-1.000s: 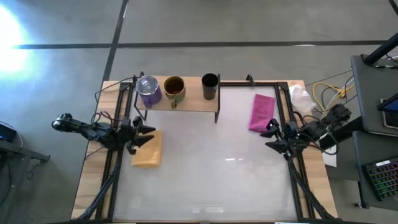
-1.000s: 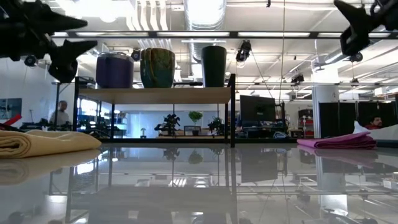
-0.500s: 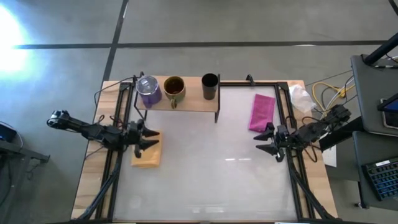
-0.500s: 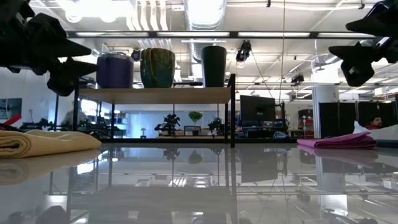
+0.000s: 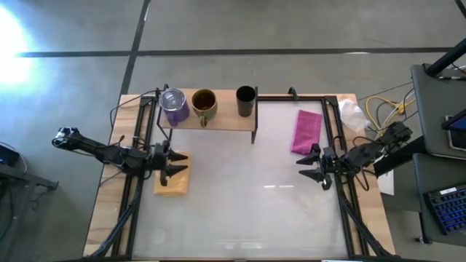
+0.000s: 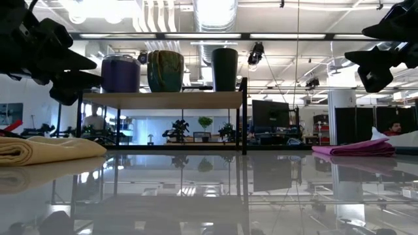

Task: Stack small to large cups/mugs on shelf
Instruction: Return to Home Position

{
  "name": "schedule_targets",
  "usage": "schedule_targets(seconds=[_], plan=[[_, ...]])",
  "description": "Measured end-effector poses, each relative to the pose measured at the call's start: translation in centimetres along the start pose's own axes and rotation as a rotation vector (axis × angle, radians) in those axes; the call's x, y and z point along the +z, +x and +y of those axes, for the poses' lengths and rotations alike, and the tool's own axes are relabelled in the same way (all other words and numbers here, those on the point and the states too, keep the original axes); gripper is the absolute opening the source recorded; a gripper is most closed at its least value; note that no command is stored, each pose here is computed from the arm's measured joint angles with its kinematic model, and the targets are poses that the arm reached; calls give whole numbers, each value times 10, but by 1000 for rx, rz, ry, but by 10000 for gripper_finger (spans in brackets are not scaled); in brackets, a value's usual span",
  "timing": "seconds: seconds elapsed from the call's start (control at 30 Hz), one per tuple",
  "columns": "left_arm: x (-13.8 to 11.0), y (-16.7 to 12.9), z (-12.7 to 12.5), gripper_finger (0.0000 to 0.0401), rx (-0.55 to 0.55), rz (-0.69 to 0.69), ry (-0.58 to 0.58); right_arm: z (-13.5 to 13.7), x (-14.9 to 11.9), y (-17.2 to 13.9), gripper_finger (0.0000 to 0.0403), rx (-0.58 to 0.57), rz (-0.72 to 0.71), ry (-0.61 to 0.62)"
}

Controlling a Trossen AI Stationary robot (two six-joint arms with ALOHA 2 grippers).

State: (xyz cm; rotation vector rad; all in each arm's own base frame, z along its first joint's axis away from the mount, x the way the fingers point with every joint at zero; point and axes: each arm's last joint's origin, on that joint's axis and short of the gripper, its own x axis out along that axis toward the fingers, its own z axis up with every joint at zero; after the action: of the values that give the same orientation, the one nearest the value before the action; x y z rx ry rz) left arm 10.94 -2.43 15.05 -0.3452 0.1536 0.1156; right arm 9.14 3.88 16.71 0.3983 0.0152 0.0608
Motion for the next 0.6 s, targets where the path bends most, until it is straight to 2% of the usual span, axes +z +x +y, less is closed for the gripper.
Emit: schedule_targets(seconds=[0.6], plan=[[-4,2,1,187,15,34,16,0,0,0,210,-1,2,-1]])
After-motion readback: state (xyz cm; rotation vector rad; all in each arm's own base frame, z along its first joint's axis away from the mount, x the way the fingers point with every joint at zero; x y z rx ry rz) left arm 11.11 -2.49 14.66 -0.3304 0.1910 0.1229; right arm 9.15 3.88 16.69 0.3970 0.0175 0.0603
